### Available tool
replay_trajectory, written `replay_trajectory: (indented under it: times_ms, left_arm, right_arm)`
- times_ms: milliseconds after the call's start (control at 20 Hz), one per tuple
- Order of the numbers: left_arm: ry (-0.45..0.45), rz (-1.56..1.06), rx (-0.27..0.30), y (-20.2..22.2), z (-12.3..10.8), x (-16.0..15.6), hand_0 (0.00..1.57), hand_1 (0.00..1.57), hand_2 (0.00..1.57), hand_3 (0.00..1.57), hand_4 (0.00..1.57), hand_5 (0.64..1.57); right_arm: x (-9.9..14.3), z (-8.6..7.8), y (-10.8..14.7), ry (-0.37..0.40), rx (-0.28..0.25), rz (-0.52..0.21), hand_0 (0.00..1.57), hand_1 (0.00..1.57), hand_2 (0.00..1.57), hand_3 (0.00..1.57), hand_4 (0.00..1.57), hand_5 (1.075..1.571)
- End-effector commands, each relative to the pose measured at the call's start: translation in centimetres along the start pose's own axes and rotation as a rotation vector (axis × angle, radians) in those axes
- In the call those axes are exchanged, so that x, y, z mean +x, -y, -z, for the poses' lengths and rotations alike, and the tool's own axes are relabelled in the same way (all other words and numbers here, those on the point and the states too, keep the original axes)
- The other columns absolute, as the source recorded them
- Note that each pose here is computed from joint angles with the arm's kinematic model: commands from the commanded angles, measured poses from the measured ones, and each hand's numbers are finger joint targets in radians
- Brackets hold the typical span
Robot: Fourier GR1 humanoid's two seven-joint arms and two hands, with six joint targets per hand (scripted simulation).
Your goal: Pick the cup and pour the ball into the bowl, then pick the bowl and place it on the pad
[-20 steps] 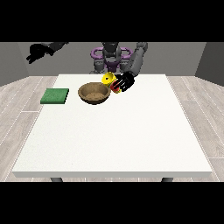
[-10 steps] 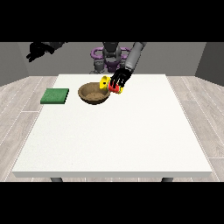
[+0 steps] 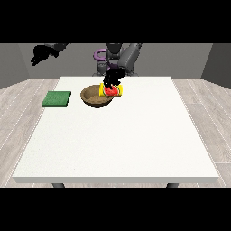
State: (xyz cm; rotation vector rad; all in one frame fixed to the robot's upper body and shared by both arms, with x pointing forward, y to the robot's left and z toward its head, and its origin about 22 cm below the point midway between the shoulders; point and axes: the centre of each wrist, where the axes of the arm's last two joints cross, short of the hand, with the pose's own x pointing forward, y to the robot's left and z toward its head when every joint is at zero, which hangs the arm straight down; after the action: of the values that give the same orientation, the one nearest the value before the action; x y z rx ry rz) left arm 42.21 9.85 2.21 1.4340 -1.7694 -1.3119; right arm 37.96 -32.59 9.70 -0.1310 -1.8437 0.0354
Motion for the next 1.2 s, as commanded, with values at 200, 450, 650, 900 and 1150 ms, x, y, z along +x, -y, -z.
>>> replay_trajectory:
  times_ms: [200,450,650,900,1150]
  left_arm:
    - [0.151,0.325,-0.101,1.0,-1.6,2.5,1.52,1.52,1.57,1.57,1.5,1.185]
    - [0.197,0.45,-0.039,-0.6,-0.1,4.1,1.53,1.53,1.57,1.57,1.49,1.183]
    - [0.237,0.457,-0.06,-0.2,-1.5,5.4,1.53,1.53,1.57,1.57,1.48,1.209]
    - [0.281,0.472,-0.059,-3.1,0.5,7.6,1.53,1.53,1.57,1.57,1.47,1.22]
    - [0.269,0.332,0.012,-4.9,2.4,7.7,1.53,1.53,1.57,1.57,1.51,1.18]
  right_arm:
    - [-0.4,1.3,-3.2,-0.006,0.079,0.036,0.0,0.0,0.35,0.63,0.57,1.566]
    - [-0.2,1.6,-2.1,0.032,0.045,0.023,0.0,0.0,0.34,0.61,0.57,1.565]
    - [-2.4,-0.1,-0.2,-0.016,0.011,0.021,0.0,0.0,0.38,0.66,0.58,1.565]
    - [-1.2,1.3,-0.7,-0.02,-0.017,0.032,0.0,0.0,0.34,0.6,0.58,1.564]
    - [0.6,2.7,-10.8,0.016,0.184,0.061,0.0,0.0,0.34,0.6,0.58,1.563]
